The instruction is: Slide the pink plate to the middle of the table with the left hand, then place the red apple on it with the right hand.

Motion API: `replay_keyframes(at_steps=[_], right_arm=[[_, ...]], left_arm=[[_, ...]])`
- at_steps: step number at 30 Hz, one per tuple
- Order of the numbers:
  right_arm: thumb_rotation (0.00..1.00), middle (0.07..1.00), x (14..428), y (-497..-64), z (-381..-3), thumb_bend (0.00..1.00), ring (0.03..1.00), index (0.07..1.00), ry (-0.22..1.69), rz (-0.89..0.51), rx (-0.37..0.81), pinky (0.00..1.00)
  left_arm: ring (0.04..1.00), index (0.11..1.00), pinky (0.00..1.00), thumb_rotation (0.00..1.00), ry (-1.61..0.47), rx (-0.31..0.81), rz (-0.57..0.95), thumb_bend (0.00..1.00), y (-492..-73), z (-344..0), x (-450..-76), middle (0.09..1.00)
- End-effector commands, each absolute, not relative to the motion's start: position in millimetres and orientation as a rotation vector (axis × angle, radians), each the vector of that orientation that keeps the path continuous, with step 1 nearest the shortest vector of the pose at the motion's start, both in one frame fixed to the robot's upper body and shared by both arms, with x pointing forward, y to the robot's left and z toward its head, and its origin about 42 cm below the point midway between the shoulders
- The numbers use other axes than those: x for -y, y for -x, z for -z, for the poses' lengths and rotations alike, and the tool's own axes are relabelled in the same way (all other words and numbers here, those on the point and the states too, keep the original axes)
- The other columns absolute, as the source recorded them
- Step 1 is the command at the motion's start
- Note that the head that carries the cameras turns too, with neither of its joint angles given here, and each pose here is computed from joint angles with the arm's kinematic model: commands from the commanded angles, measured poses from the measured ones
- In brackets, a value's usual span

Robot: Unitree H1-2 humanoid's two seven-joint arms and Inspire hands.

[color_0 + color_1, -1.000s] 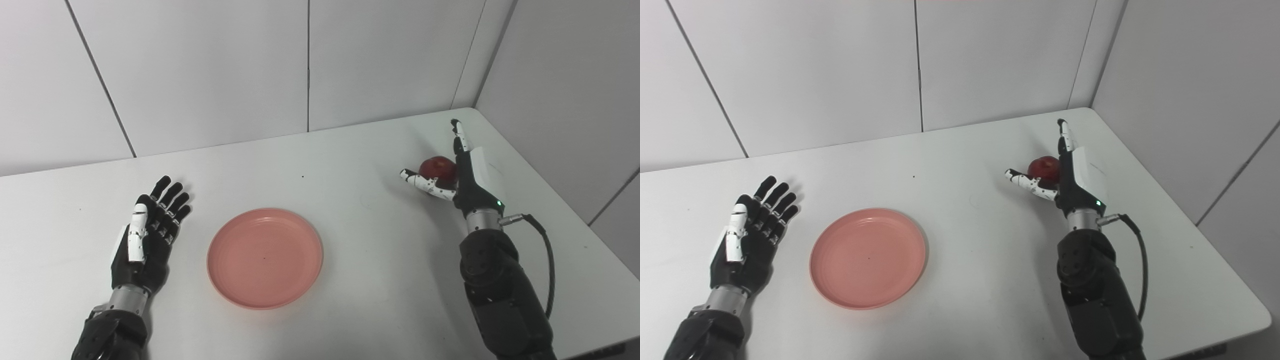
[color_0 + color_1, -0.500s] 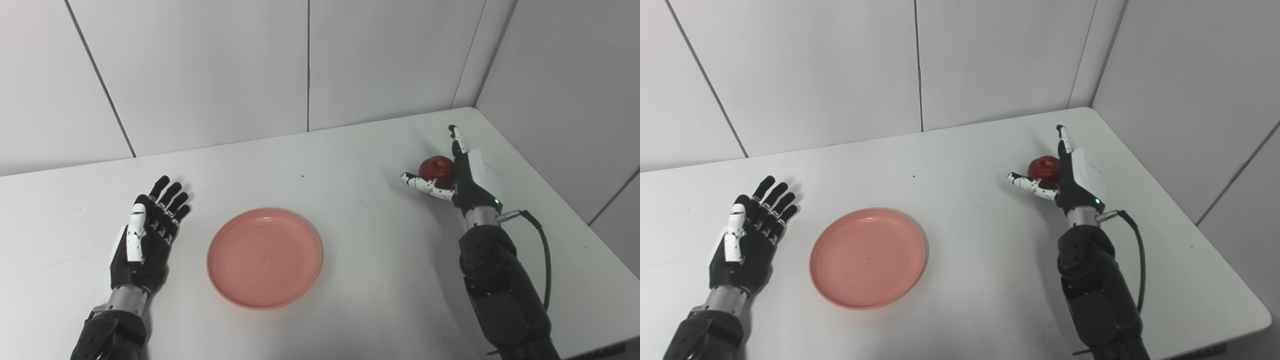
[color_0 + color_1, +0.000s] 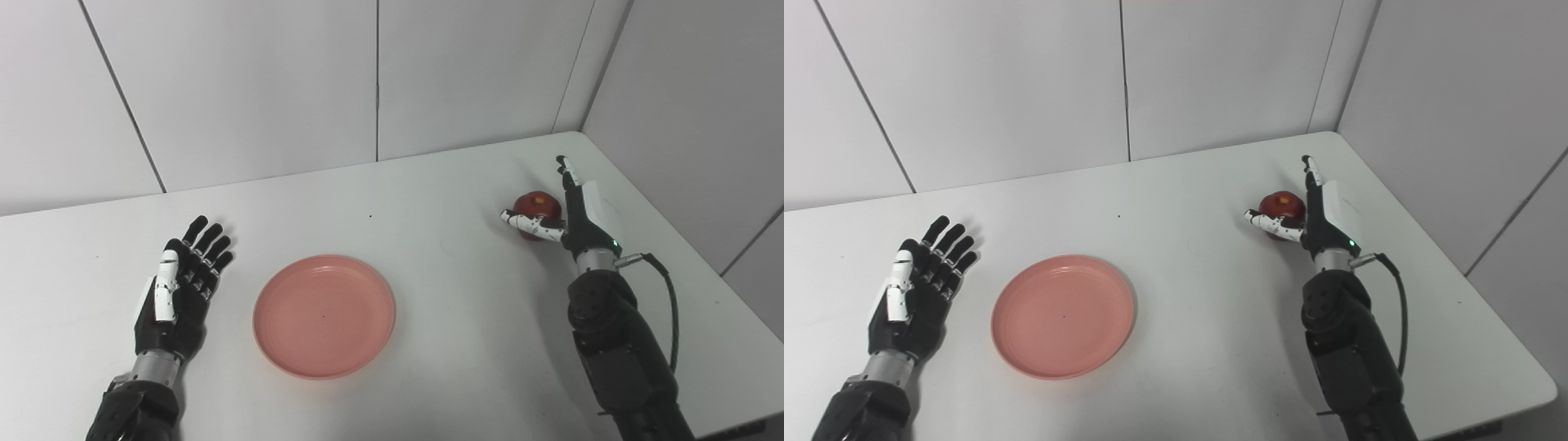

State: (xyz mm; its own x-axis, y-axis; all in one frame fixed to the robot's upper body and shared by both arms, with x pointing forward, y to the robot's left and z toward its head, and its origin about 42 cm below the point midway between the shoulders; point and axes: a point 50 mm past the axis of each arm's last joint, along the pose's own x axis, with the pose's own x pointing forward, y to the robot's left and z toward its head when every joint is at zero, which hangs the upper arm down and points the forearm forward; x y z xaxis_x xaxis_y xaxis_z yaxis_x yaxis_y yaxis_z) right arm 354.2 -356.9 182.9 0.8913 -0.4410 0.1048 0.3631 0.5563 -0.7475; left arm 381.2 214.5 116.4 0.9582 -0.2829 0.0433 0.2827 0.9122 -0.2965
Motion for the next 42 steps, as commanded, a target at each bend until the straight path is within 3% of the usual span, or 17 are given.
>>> replay_keyframes(at_steps=[1, 17, 23, 29, 34, 38, 39, 40, 42], right_arm=[[0.43, 0.899, 364.3, -362.4, -207.3, 1.00, 0.853, 0.925, 0.874, 0.525, -0.031, 0.75], [0.37, 0.866, 355.4, -365.1, -210.0, 1.00, 0.836, 0.875, 0.884, 0.480, -0.067, 0.75], [0.29, 0.769, 354.2, -363.1, -210.3, 1.00, 0.724, 0.819, 0.866, 0.478, -0.060, 0.61], [0.22, 0.752, 356.3, -363.8, -207.9, 0.97, 0.714, 0.761, 0.872, 0.472, -0.052, 0.62], [0.15, 0.685, 358.2, -366.7, -204.1, 0.94, 0.645, 0.702, 0.882, 0.479, -0.041, 0.58], [0.09, 0.599, 359.4, -369.6, -202.7, 0.85, 0.550, 0.602, 0.904, 0.488, -0.042, 0.48], [0.12, 0.580, 359.6, -370.1, -202.6, 0.66, 0.532, 0.535, 0.908, 0.490, -0.040, 0.47], [0.13, 0.566, 359.7, -370.5, -202.8, 0.58, 0.518, 0.508, 0.913, 0.491, -0.037, 0.46], [0.13, 0.545, 359.6, -370.9, -203.5, 0.53, 0.495, 0.492, 0.923, 0.490, -0.033, 0.44]], left_arm=[[0.918, 0.900, 0.93, 1.00, 0.304, -0.141, 0.246, 0.35, -362.5, -84.7, -228.5, 0.918], [0.916, 0.900, 0.93, 1.00, 0.305, -0.140, 0.250, 0.35, -362.3, -84.4, -228.9, 0.917], [0.919, 0.903, 0.93, 1.00, 0.302, -0.142, 0.252, 0.35, -362.2, -84.0, -229.3, 0.921], [0.922, 0.906, 0.93, 1.00, 0.309, -0.144, 0.255, 0.35, -362.3, -83.6, -229.1, 0.922], [0.917, 0.901, 0.93, 1.00, 0.310, -0.148, 0.250, 0.35, -361.7, -84.2, -228.3, 0.919], [0.917, 0.900, 0.93, 1.00, 0.312, -0.149, 0.250, 0.35, -361.7, -85.0, -227.9, 0.918], [0.918, 0.901, 0.93, 1.00, 0.312, -0.150, 0.249, 0.35, -361.7, -85.0, -227.9, 0.919], [0.918, 0.901, 0.93, 1.00, 0.312, -0.150, 0.250, 0.35, -361.6, -85.0, -227.9, 0.919], [0.917, 0.899, 0.93, 1.00, 0.313, -0.151, 0.252, 0.35, -361.7, -84.7, -227.9, 0.917]])
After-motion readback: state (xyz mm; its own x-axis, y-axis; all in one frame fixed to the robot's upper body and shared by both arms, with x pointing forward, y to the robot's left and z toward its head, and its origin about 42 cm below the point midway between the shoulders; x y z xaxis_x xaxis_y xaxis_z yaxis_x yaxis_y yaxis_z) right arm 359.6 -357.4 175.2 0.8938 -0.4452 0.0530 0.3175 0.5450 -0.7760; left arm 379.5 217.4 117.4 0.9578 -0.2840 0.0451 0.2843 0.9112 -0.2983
